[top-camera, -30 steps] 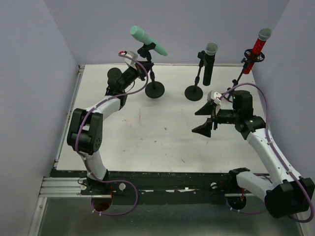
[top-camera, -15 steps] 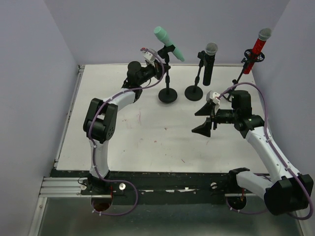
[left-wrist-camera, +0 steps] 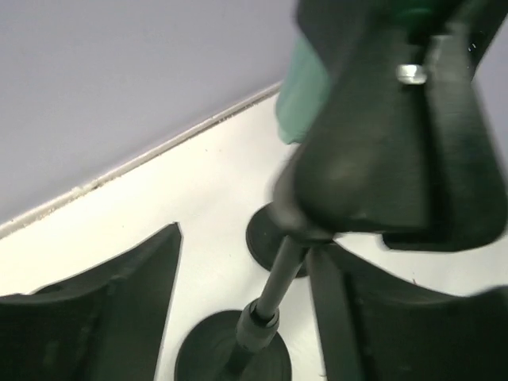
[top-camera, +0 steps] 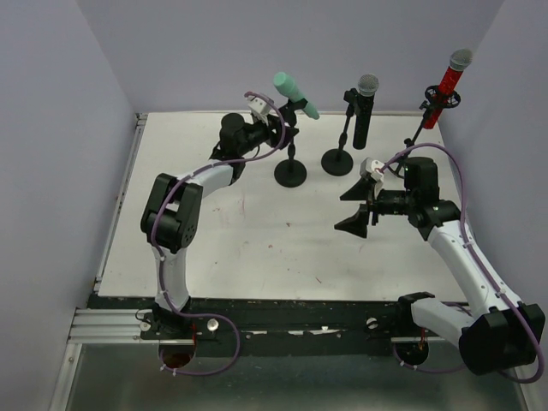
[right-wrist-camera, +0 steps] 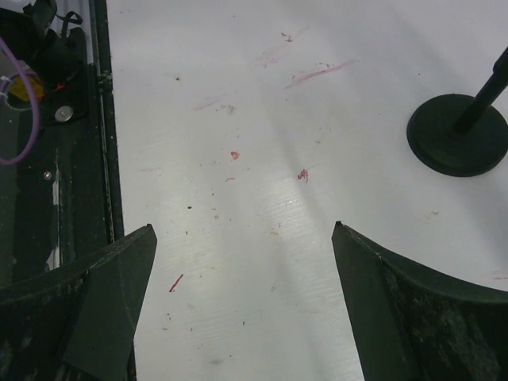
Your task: Attach the microphones to the stand
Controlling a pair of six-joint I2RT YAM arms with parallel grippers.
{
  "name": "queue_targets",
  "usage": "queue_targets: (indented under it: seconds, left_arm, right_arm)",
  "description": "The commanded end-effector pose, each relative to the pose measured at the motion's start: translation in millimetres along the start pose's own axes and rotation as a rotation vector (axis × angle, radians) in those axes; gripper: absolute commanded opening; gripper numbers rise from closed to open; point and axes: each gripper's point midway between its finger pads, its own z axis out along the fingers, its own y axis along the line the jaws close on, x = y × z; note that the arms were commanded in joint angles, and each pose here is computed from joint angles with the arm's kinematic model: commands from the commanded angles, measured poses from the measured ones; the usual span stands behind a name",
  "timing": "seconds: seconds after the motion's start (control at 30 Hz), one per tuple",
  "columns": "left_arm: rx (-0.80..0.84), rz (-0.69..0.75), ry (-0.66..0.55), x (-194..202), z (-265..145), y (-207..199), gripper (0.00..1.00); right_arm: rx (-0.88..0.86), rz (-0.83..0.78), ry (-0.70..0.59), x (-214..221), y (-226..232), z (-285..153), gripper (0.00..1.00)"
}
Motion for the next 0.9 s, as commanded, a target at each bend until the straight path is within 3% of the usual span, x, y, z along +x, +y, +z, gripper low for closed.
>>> queue_targets:
  seconds: [0.0, 0.3, 0.47, 0.53, 0.67, 0.87]
  left_arm:
    - [0.01, 0.076, -0.087, -34.8, -22.7, -18.3, 0.77]
    - [-0.046, 0.052, -0.069, -33.3, -103.6, -43.1, 0.98]
    - [-0.163, 0.026, 0.004, -60.4, -161.5, -61.9, 0.99]
    - [-0.247, -0.027, 0.083, -66.7, -192.6, -66.7, 0.98]
    - [-0.348, -0.058, 0.121, -81.6, -260.8, -89.2, 0.98]
    - [-0.396, 0.005, 0.125, -39.2, -325.1, -115.7, 0.98]
  right_arm:
    - [0.033, -0.019, 0.005, -2.3, -5.9, -5.1, 1.0]
    - [0.047, -0.025, 0.003, 3.3, -11.5, -15.8, 1.0]
    - [0.126, -0.016, -0.019, -4.8, -23.4, -36.4, 1.0]
    - [0.229, 0.026, -0.033, -13.3, -37.5, -52.0, 1.0]
    - [0.499, 0.095, -0.035, -32.5, -57.8, -83.8, 1.0]
    - [1.232, 0.417, -0.208, -51.8, -101.9, -181.9, 1.0]
